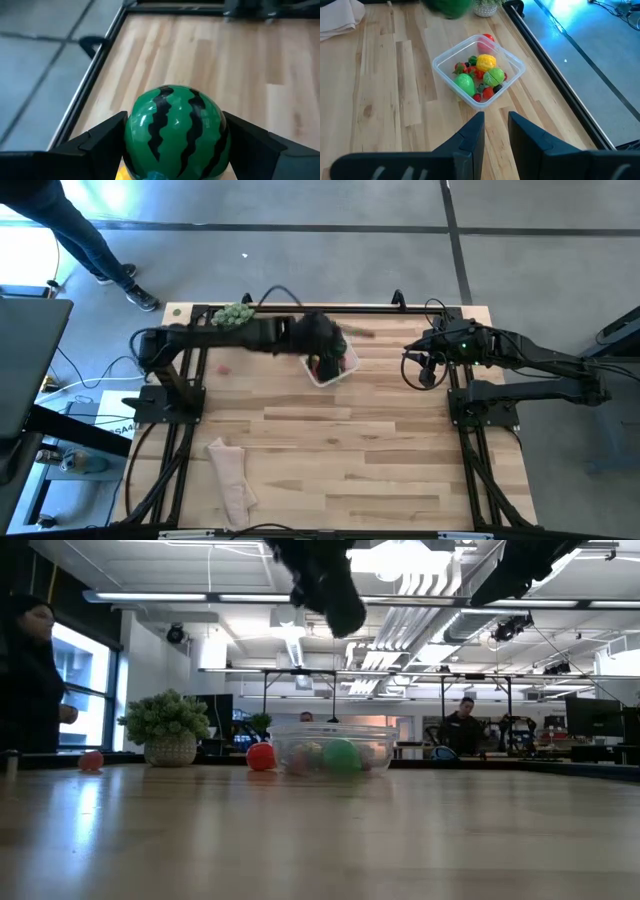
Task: Pick and placing Produce into tupperware
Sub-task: Put the green watermelon into the transparent container
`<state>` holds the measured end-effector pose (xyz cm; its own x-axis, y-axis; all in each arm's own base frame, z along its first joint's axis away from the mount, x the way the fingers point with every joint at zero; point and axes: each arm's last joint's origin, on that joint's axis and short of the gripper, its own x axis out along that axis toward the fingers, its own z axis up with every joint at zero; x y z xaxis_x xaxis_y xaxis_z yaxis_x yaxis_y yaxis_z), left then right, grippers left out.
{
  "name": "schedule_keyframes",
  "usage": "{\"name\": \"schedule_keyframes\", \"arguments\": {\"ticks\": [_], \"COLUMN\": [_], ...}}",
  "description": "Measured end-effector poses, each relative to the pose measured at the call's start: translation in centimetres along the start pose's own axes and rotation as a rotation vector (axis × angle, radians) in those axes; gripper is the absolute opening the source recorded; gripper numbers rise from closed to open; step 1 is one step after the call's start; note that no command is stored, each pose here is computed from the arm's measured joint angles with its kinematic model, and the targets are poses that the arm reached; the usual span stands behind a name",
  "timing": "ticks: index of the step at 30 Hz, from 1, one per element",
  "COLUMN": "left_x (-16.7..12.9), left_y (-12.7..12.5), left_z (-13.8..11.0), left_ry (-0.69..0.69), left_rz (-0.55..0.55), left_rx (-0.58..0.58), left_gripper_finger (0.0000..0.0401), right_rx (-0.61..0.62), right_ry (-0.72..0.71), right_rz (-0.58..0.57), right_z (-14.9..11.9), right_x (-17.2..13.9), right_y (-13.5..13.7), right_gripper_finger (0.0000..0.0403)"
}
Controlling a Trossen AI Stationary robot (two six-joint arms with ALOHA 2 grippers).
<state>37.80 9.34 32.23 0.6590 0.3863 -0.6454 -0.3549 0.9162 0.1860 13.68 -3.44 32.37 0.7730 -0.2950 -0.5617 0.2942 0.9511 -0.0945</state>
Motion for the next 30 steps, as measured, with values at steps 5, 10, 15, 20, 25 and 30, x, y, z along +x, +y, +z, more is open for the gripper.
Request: {"name": "schedule_keyframes", "arguments": {"ticks": [5, 10, 15, 20, 25, 30], "left_x": [2.0, 4.0, 6.1, 7.0, 7.6, 9.1], "left_y": [4.8, 8.1, 8.9, 8.5, 7.5, 6.3], "left_z": [-1.9, -5.2, -8.3, -10.1, -11.0, -11.7], "left_ry": [0.073, 0.126, 0.084, 0.065, 0.081, 0.122], "left_rz": [-0.023, -0.042, -0.099, -0.116, -0.140, -0.163], "left_rx": [-0.112, -0.214, -0.278, -0.281, -0.266, -0.244], "left_gripper_finger": [0.0286, 0.0283, 0.0286, 0.0286, 0.0286, 0.0287], "right_rx": [0.000, 0.000, 0.000, 0.000, 0.000, 0.000], "right_ry": [0.000, 0.000, 0.000, 0.000, 0.000, 0.000], "right_rz": [0.000, 0.000, 0.000, 0.000, 0.000, 0.000], "right_z": [0.0, 0.0, 0.0, 0.0, 0.0, 0.0], "right_x": [0.0, 0.0, 0.0, 0.0, 0.0, 0.0], "right_y": [0.0, 0.0, 0.0, 0.0, 0.0, 0.0], "right_gripper_finger": [0.0076, 0.0076, 0.0076, 0.0076, 0.0076, 0.0076]}}
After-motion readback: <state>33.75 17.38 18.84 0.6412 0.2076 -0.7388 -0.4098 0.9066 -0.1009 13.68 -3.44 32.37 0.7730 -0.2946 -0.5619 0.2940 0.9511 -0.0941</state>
